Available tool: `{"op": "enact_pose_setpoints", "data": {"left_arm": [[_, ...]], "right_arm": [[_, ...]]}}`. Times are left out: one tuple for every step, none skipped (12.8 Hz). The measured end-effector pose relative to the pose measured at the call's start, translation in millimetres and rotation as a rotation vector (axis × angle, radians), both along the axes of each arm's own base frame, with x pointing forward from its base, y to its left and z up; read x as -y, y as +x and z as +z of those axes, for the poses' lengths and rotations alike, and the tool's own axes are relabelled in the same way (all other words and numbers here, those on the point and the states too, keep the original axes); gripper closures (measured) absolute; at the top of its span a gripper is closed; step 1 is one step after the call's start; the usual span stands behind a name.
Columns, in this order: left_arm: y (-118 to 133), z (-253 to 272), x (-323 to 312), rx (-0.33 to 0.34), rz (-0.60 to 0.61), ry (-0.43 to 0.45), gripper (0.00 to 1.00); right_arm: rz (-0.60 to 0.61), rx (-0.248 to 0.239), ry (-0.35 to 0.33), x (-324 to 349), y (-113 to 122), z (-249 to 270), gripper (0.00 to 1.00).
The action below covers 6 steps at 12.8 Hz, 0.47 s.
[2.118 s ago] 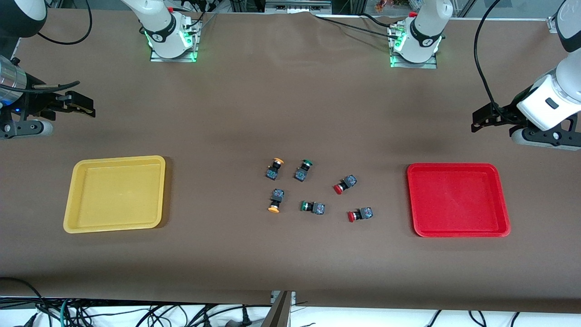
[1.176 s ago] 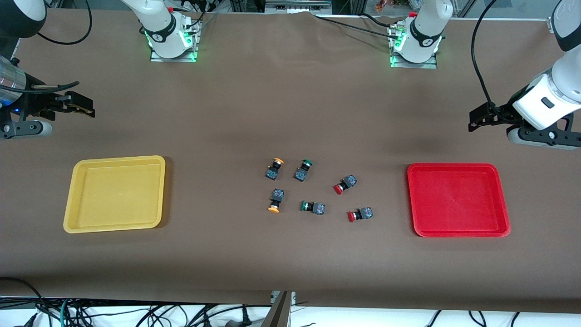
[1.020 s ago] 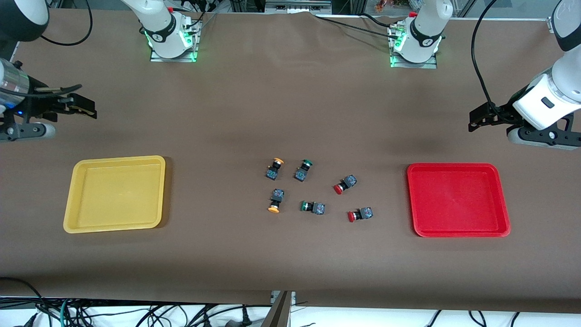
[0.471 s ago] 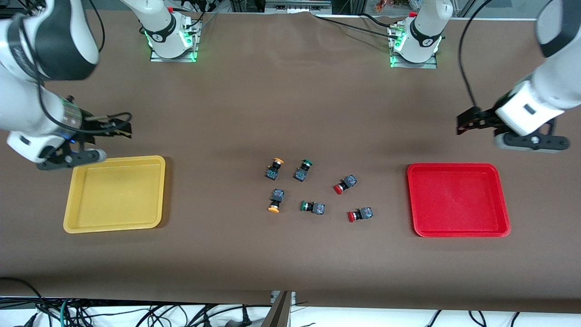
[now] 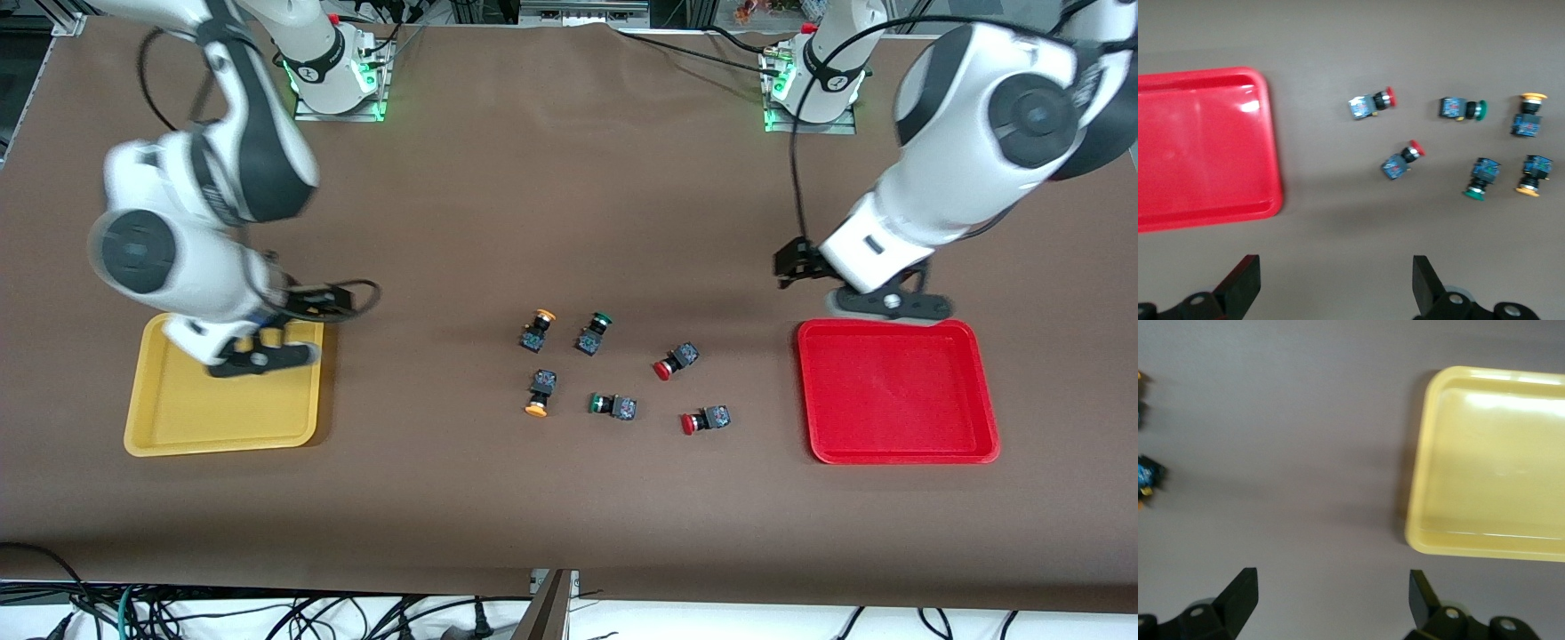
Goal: Place red and yellow buttons in trays
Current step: 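Reach the right gripper to yellow button while the left gripper reaches red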
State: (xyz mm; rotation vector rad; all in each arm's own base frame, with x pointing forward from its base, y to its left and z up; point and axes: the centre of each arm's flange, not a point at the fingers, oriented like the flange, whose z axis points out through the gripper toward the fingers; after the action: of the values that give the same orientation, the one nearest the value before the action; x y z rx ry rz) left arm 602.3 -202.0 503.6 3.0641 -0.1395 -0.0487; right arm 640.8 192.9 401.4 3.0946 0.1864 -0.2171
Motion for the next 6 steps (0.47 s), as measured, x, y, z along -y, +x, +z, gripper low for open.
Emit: {"op": "enact_pose_setpoints", "data": {"left_arm": [[6.6,-9.0,14.8,-0.007,-0.019,-0.006,0.00],[13.3,-22.6,27.2,-0.022,-0.033,-0.010,0.00],[20.1,-38.9,37.1,-0.038,-0.043,-0.009,0.00],[27.6,-55.1,45.7,-0.045,-0.058,0.002,0.00],[34.5,-70.6,53.2,-0.044,-0.084,0.029,0.00],[40.0,-83.4,59.7,-0.033,-0.122,0.060,0.00]], "right_arm": [[-0.029,0.014,-0.001,-22.7,-0.4,-15.7,0.00],[-0.067,0.026,-0.004,-46.2,-2.8,-30.5,0.00],[-0.103,0.040,-0.005,-69.4,-6.5,-43.8,0.00],[-0.135,0.054,-0.004,-92.3,-11.5,-56.9,0.00],[-0.172,0.069,0.003,-114.2,-16.4,-70.3,0.00],[-0.217,0.078,0.023,-132.4,-20.3,-83.2,0.00]]}}
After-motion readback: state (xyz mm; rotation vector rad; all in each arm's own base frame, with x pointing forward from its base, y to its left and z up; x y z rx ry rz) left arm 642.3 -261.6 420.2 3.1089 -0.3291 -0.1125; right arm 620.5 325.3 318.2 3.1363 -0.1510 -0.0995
